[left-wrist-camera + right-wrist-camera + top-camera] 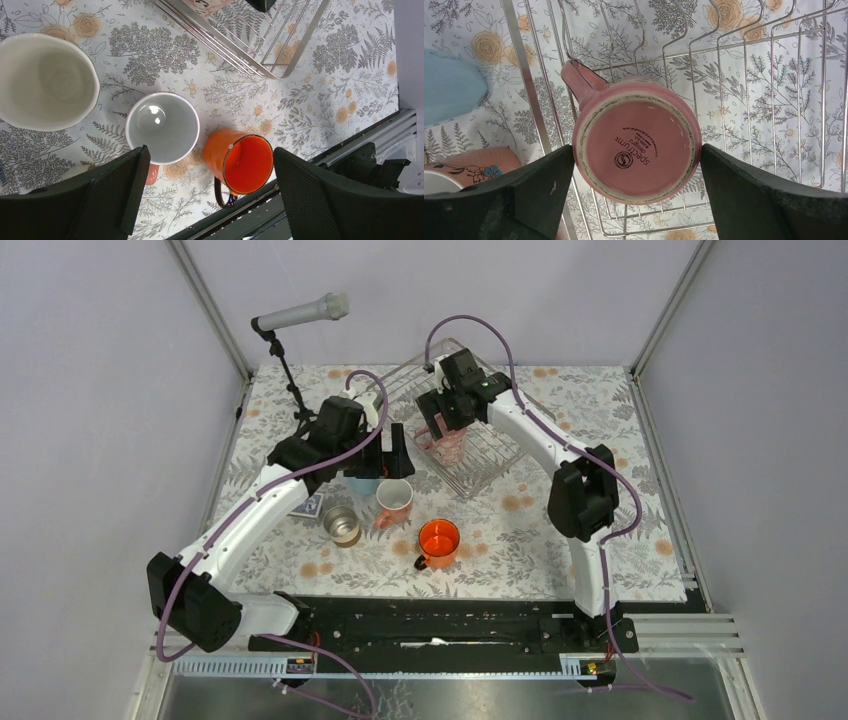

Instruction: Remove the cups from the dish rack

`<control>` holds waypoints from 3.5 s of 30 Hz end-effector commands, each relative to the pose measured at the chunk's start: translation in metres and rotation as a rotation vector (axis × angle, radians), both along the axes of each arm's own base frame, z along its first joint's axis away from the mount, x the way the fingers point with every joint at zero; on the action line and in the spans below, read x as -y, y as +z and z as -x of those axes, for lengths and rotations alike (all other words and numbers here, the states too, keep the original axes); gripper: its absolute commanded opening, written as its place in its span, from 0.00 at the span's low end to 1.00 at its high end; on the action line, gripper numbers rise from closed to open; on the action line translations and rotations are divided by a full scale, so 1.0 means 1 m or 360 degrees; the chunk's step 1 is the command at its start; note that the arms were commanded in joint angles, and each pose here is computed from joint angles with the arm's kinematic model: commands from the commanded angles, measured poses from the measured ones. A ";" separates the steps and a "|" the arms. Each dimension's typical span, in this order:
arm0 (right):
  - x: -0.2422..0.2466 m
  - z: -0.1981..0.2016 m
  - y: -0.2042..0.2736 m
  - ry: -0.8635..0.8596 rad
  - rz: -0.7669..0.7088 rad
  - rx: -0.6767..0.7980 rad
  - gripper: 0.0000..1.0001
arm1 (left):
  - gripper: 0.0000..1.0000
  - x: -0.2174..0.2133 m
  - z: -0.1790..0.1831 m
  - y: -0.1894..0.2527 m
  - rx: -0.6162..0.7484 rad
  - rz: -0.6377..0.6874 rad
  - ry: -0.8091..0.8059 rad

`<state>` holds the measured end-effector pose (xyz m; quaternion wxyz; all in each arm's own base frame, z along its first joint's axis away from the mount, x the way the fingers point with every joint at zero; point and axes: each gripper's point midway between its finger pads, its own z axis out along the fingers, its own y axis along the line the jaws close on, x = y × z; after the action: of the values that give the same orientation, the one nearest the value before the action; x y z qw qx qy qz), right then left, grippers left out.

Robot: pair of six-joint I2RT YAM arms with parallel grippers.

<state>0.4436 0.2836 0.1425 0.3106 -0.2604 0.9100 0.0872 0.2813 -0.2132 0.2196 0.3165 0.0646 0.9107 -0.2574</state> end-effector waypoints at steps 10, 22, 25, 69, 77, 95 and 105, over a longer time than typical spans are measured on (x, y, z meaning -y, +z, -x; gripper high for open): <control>-0.004 0.001 -0.043 -0.0051 0.0086 -0.0087 0.86 | 0.99 0.009 -0.007 0.008 0.0054 0.0104 -0.0016; 0.023 -0.012 0.032 -0.0173 0.0014 0.0143 0.62 | 0.99 0.044 -0.060 0.051 0.0353 0.0350 -0.0003; 0.033 -0.014 0.041 -0.0199 0.0005 0.0162 0.63 | 0.99 0.050 -0.076 0.057 0.0477 0.0350 -0.0025; 0.073 0.001 0.065 0.0035 -0.0269 0.0282 1.00 | 0.87 0.125 -0.171 -0.059 0.1246 0.0093 -0.1336; 0.083 -0.004 0.064 -0.0053 -0.0212 0.0309 1.00 | 0.65 0.135 -0.173 -0.079 0.1218 0.0107 -0.1431; 0.114 0.000 0.145 -0.0388 -0.0447 0.0529 1.00 | 0.43 0.164 -0.176 -0.106 0.1260 0.0065 -0.1544; 0.118 0.005 0.140 -0.0405 -0.0433 0.0520 1.00 | 0.00 0.168 -0.168 -0.109 0.1283 0.0014 -0.1514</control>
<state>0.4400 0.1709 0.2712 0.4757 -0.1239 0.8610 0.1307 0.4545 -0.3747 0.0953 0.4677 0.5503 0.6104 -0.3254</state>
